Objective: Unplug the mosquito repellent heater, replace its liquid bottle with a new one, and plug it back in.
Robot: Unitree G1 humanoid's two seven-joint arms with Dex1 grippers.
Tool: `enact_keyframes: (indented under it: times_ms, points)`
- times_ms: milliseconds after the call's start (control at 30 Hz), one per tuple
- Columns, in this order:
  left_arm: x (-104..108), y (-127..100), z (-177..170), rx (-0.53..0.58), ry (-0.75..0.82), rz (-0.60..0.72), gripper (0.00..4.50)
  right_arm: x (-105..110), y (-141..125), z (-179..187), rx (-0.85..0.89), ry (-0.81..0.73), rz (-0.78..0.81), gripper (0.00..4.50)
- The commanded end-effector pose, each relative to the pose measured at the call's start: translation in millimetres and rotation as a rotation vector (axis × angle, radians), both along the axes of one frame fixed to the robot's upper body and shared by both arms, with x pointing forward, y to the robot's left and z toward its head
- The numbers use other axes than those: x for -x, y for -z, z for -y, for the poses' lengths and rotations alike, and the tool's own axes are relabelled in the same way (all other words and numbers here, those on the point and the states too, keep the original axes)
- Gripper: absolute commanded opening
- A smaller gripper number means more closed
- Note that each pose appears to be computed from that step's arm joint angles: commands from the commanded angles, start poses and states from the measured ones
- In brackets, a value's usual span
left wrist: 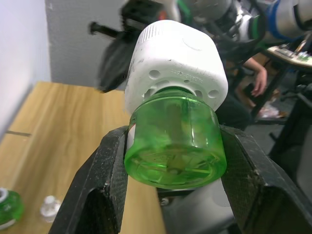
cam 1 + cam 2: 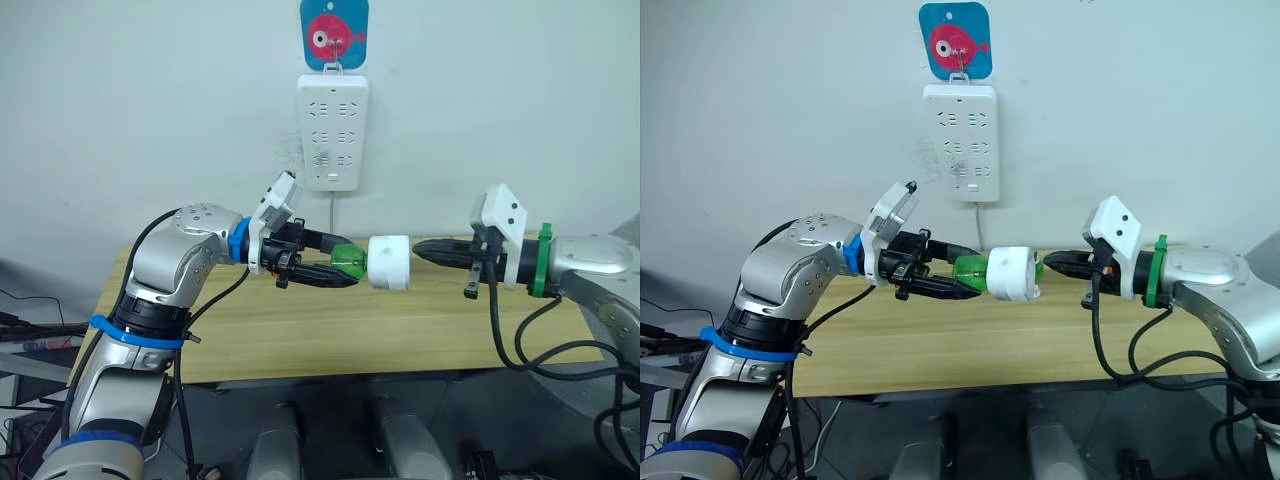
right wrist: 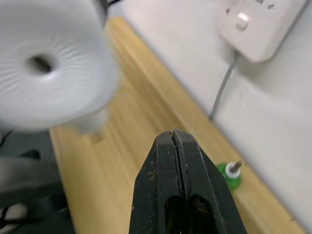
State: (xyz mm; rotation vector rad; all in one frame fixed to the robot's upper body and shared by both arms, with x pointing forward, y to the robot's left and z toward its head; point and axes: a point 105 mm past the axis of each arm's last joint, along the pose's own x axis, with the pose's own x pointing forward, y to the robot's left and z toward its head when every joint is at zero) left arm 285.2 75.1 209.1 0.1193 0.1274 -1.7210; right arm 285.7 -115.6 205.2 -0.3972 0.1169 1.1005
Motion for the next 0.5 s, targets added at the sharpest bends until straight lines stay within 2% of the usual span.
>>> enact_keyframes:
  times_ms: [33,233,500]
  points:
    - [4,-14,3,0.036,0.02,0.033,2.32,23,-9,-21,-0.027,-0.153,-0.01,0.0]
    - [-6,-13,4,0.049,-0.041,0.072,2.32,53,-22,-43,-0.108,-0.275,-0.087,0.0]
    - [-14,-10,5,0.034,-0.07,0.13,2.32,67,-28,-51,-0.124,-0.302,-0.126,0.0]
